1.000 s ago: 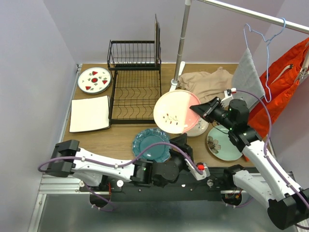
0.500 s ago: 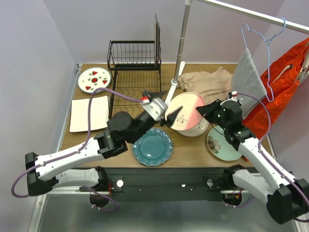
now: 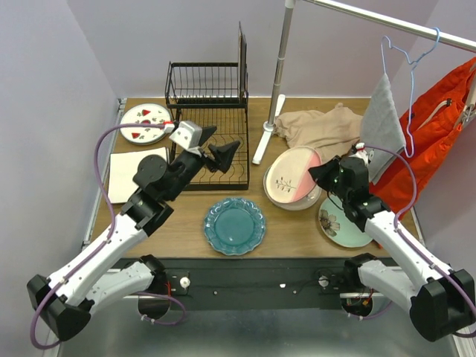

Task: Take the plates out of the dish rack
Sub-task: Place the plate at the center of the board.

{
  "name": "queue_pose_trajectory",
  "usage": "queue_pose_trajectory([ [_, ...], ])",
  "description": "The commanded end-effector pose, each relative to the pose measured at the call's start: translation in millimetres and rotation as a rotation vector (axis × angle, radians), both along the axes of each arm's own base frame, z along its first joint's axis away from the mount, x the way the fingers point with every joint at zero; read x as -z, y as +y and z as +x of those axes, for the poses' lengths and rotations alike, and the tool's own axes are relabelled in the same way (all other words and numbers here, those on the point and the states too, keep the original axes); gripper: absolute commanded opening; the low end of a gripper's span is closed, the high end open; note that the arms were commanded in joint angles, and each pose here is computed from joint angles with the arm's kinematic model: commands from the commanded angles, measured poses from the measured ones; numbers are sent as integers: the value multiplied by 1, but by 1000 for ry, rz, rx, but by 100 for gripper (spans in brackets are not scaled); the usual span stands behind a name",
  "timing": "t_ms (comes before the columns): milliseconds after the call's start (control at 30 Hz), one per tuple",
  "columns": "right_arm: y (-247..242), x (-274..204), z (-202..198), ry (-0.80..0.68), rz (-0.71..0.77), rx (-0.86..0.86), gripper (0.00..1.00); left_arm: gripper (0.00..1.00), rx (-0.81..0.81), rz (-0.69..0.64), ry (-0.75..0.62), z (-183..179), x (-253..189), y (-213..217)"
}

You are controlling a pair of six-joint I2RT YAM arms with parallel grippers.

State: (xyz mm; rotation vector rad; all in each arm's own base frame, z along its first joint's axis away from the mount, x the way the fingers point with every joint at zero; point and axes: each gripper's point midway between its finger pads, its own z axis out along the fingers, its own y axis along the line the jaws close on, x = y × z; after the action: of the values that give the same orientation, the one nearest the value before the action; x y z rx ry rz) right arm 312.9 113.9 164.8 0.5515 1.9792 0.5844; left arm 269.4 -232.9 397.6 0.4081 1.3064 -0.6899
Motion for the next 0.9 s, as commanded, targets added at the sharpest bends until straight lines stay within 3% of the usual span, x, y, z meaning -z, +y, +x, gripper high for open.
queue_pose_trajectory([
  [0, 11, -32, 19, -113, 42, -31, 1, 84, -124, -39, -100, -4, -11, 34],
  [467, -3, -11, 28, -64, 16, 59, 2, 84, -152, -28, -117, -8, -14, 38],
  [867, -24, 38, 4, 64, -12, 153, 37, 84, -135, -21, -118, -9, -12, 34],
])
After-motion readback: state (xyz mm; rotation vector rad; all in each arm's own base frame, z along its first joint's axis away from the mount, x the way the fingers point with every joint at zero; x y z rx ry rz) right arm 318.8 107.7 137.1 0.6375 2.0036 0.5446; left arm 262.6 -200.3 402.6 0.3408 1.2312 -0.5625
